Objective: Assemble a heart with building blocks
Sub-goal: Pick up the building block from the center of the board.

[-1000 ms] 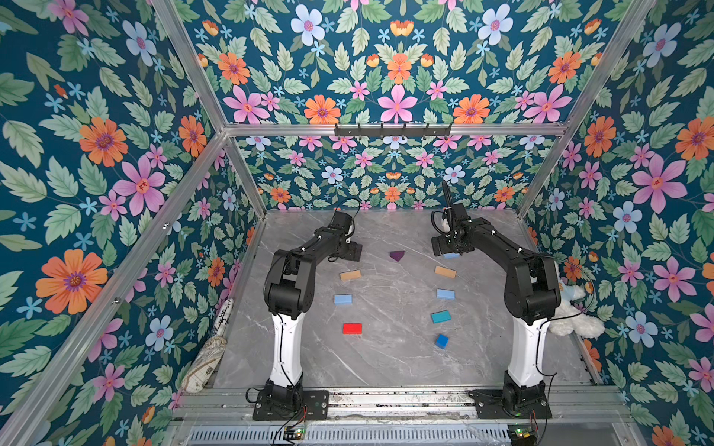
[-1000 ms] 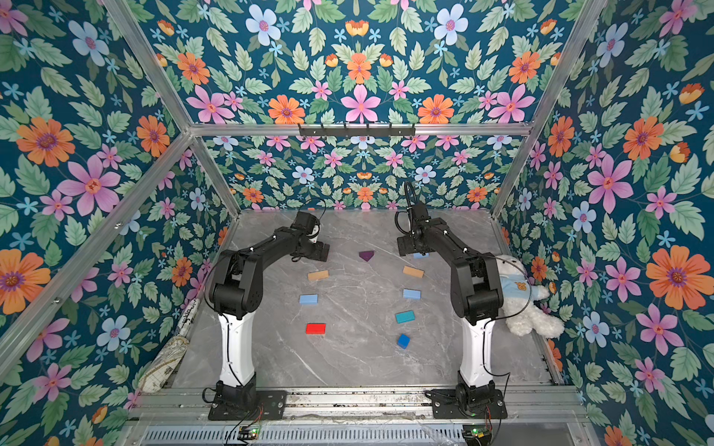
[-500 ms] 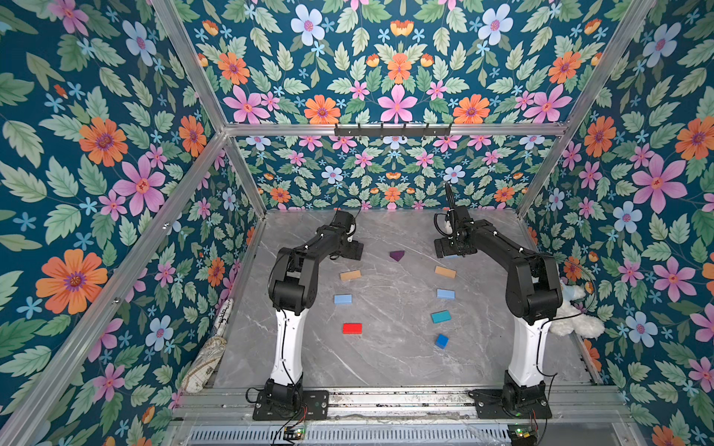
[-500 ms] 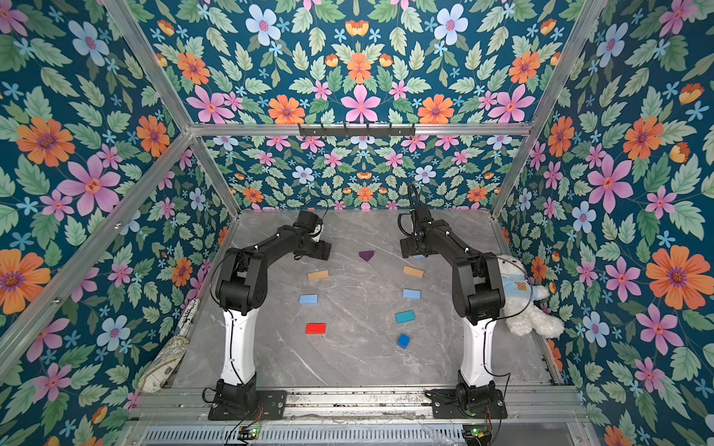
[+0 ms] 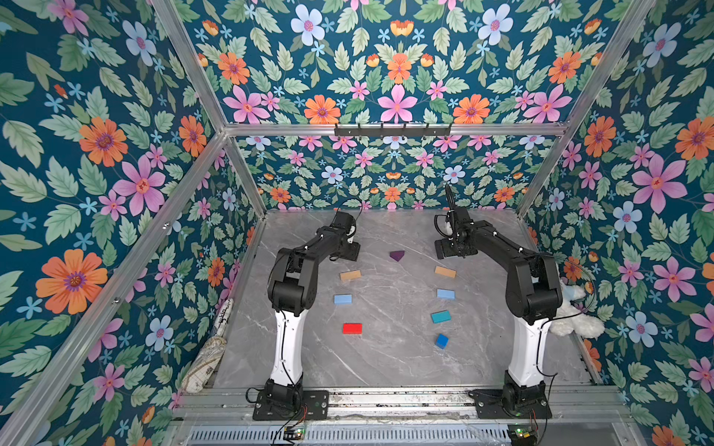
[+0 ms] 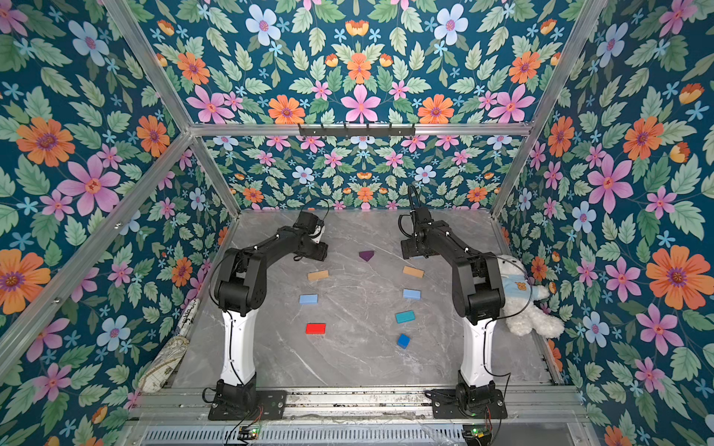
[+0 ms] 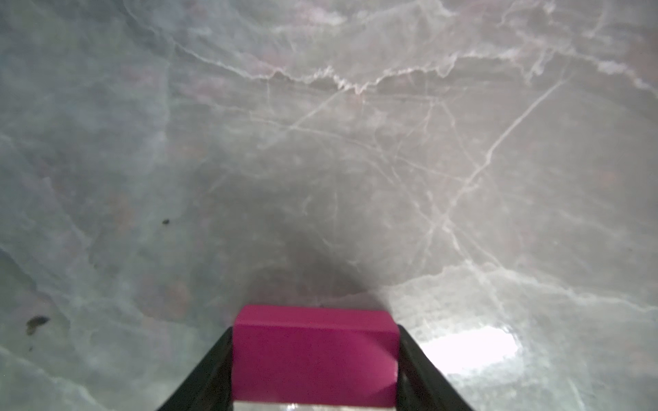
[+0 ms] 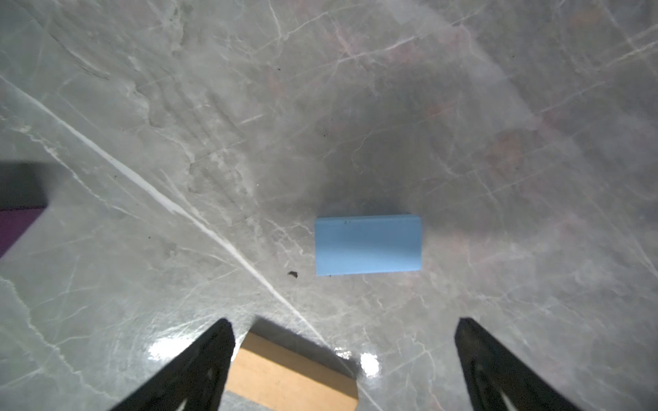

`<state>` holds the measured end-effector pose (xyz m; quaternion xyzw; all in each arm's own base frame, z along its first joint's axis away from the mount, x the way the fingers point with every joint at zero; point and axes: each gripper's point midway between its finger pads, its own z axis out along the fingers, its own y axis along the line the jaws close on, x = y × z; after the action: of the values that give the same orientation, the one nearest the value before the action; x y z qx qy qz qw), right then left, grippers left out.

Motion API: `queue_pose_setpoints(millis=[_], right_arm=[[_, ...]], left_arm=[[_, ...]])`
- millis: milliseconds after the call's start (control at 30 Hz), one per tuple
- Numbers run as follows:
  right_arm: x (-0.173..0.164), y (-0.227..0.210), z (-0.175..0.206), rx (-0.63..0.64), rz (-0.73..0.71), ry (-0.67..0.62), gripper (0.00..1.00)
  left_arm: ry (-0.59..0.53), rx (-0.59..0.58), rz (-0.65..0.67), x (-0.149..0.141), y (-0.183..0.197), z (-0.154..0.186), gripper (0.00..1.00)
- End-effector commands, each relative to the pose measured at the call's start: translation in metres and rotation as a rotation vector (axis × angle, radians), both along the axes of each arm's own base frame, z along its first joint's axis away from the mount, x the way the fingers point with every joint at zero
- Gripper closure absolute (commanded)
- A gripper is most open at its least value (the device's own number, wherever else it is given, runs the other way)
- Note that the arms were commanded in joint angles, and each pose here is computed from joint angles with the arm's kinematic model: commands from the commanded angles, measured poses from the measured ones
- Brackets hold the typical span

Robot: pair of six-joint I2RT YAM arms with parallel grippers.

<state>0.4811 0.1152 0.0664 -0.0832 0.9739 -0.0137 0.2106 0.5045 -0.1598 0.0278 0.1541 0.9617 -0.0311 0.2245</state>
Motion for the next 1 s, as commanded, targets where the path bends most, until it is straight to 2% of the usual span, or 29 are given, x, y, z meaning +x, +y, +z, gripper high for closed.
queue_pose_setpoints(millis=[0,167,500,600,833,967], right_arm=[[0.001,-0.006,-0.011,-0.039,-0.005,0.014,0.01],[0.009,-0.01,-0.023,-0.07,-0.002,0.027,0.01],[0.016,-0.009,-0.038,-0.035,0.002,0.062,0.04],[0.013,-0.006,-0.042,-0.017,0.011,0.07,0.11],[0.012,-0.004,-0.048,-0.004,0.023,0.086,0.42],[0.01,-0.003,-0.05,-0.002,0.027,0.095,0.5]], left_arm=[[0.067,0.003,-0.02,-0.018,0.001,-0.006,0.4],[0.069,0.002,-0.031,-0.023,-0.003,-0.004,0.41],[0.059,-0.001,-0.049,-0.027,-0.012,0.002,0.41],[0.056,-0.009,-0.058,-0.027,-0.017,0.004,0.41],[0.052,-0.021,-0.09,-0.03,-0.037,0.005,0.41],[0.045,-0.026,-0.11,-0.03,-0.048,0.008,0.41]])
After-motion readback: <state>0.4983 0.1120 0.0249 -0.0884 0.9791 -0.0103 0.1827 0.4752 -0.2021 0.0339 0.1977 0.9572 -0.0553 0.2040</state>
